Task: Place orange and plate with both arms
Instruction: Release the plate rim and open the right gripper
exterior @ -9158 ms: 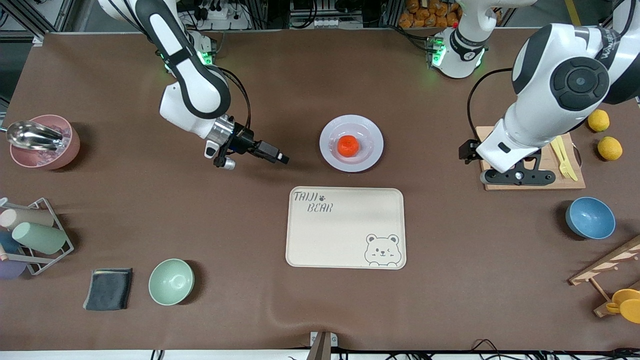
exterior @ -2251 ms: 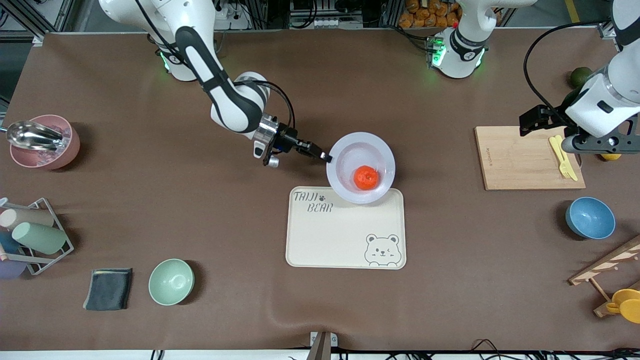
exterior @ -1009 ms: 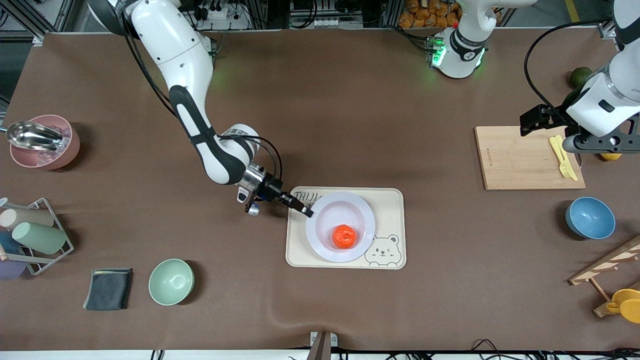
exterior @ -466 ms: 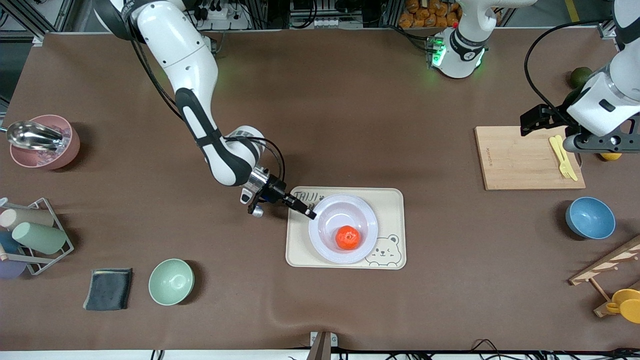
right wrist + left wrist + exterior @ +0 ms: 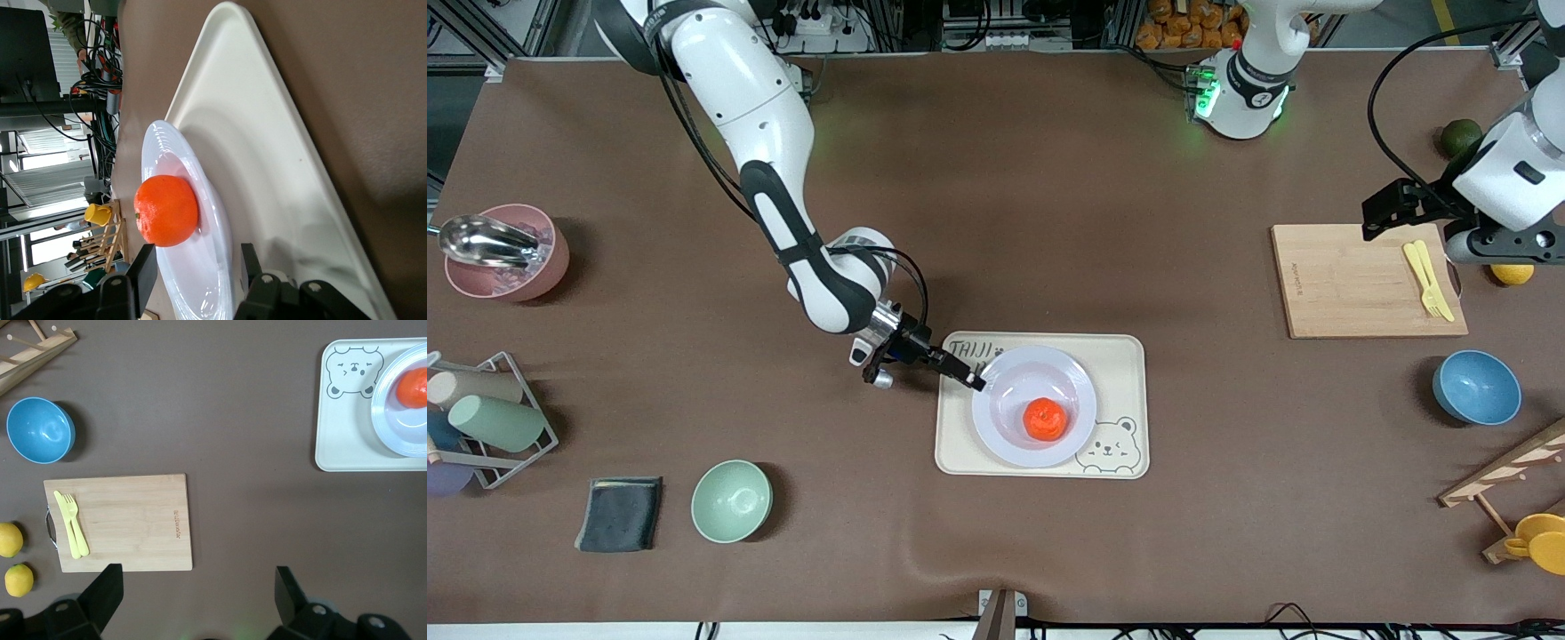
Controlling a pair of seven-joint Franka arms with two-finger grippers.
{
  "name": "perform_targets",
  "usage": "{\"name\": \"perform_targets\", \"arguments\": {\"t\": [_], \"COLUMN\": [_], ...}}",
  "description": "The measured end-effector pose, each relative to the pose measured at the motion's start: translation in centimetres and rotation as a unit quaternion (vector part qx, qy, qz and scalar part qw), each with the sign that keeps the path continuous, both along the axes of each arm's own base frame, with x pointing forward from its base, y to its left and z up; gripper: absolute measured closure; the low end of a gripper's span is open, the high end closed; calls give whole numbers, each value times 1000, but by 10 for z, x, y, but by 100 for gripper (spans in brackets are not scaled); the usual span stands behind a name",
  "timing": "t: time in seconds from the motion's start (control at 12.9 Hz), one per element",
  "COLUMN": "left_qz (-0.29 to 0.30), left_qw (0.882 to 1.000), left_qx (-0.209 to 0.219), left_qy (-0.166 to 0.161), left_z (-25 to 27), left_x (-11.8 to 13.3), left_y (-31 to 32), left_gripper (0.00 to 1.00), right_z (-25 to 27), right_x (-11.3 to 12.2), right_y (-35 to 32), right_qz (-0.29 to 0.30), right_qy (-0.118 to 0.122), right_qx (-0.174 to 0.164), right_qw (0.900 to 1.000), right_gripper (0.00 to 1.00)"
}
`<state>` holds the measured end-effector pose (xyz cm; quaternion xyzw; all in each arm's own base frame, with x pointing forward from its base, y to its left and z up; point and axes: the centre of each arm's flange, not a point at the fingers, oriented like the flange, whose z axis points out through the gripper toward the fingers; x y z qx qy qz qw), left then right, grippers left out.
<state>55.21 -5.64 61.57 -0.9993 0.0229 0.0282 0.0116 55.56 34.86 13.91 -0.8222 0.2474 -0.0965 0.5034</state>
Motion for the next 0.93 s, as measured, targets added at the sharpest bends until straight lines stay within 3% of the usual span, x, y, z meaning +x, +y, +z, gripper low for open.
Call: {"name": "perform_targets", "arguments": {"t": [0.54,0.78,0.93], "left_qz": [-1,-1,-1], "left_qw": [1000,1000,1000], "left_qx": [0,0,1], "left_qy": [3,5,5], "left_z": [2,2,2], "left_x": [-1,-2,-2], "left_y": [-1,-1,-1], "left_gripper": [0,0,0], "right_z": [17,32,42], "right_x": [26,42,52], "right_y": [-12,-24,-34], "right_qz": [29,34,49], "right_qy": [81,101,111], "right_qx": [-24,-39,-32], "right_qw": [996,994,992], "right_gripper": [43,43,43]}}
